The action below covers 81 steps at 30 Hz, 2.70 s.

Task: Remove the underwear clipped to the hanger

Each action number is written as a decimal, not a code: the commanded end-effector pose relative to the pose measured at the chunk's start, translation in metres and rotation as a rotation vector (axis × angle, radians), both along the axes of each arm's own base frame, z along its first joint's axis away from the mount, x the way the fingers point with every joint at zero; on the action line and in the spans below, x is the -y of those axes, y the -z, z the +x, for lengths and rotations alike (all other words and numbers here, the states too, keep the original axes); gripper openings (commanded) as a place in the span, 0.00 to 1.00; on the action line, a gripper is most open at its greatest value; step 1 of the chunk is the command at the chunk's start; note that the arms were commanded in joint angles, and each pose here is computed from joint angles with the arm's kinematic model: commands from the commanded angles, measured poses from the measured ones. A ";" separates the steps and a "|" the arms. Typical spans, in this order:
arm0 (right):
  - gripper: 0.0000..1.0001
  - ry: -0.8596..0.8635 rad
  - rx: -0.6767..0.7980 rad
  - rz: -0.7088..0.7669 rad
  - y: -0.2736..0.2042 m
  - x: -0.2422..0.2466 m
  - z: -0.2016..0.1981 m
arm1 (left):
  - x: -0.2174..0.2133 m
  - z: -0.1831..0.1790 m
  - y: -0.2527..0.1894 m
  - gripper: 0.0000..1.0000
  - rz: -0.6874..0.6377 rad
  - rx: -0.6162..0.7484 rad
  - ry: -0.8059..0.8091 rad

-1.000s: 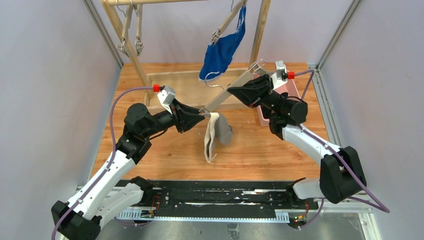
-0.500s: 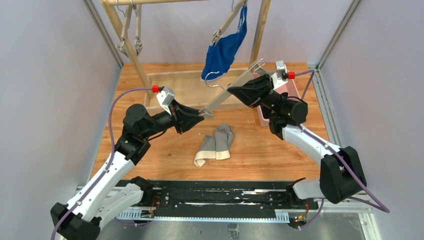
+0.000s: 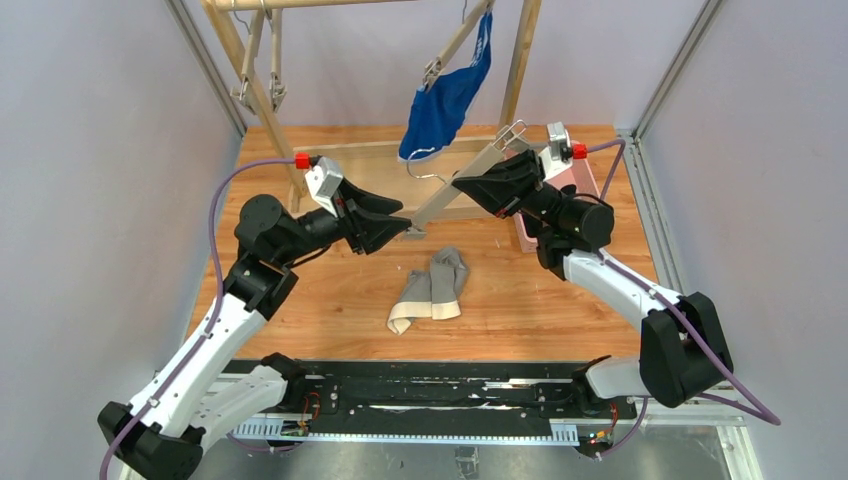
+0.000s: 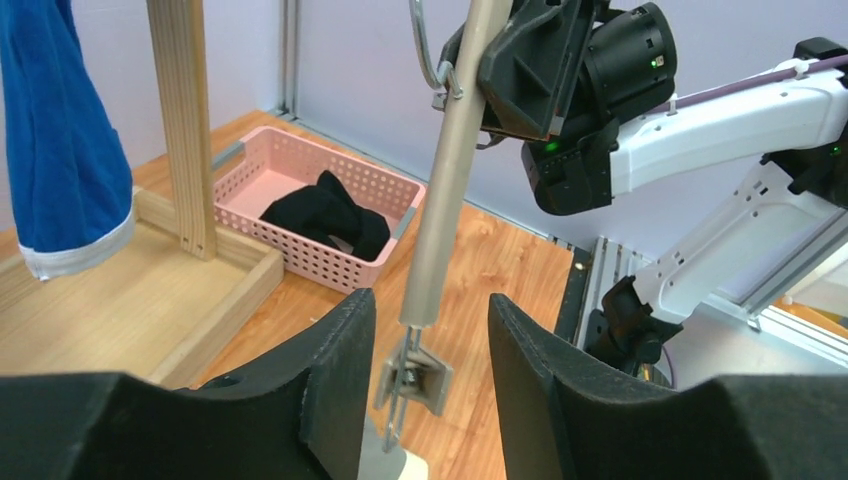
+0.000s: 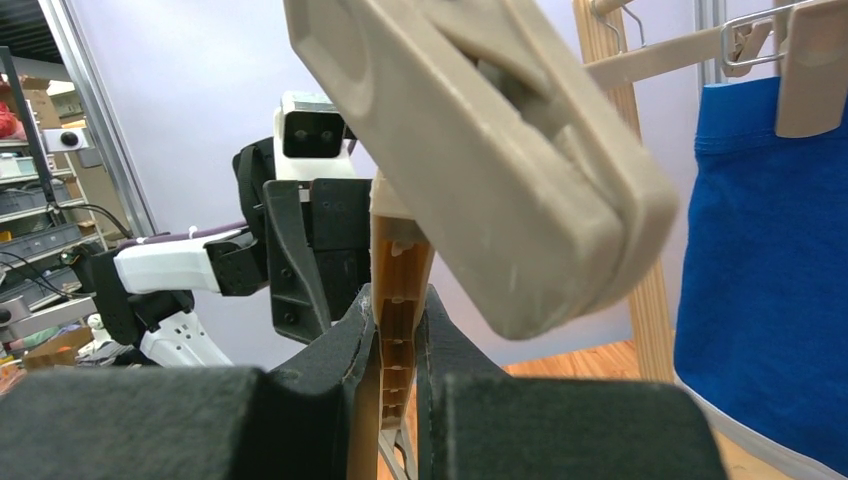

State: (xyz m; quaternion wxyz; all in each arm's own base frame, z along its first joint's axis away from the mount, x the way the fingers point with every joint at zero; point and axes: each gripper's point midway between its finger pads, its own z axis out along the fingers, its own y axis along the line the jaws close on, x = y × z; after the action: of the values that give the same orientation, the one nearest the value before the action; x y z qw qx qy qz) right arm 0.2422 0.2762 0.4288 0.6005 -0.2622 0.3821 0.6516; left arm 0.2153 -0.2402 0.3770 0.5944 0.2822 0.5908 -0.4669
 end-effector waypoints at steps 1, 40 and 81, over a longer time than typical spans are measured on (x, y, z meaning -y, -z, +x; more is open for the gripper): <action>0.01 -0.033 0.089 0.032 -0.020 -0.001 -0.021 | 0.010 0.002 -0.005 0.49 0.014 0.026 0.050; 0.65 -0.014 0.054 0.024 -0.001 -0.018 -0.009 | 0.020 -0.021 -0.031 0.00 -0.034 0.055 0.125; 0.76 0.515 -0.224 -1.437 0.367 -0.012 0.002 | -0.148 0.065 0.074 0.00 0.742 -0.301 -0.791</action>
State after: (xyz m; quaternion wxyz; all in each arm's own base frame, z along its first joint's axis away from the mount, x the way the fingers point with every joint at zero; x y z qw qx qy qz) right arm 0.2449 0.2923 0.0853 0.3898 -0.4355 0.8019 0.1237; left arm 0.2490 -0.0890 0.2743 0.4514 0.1699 0.8760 0.0043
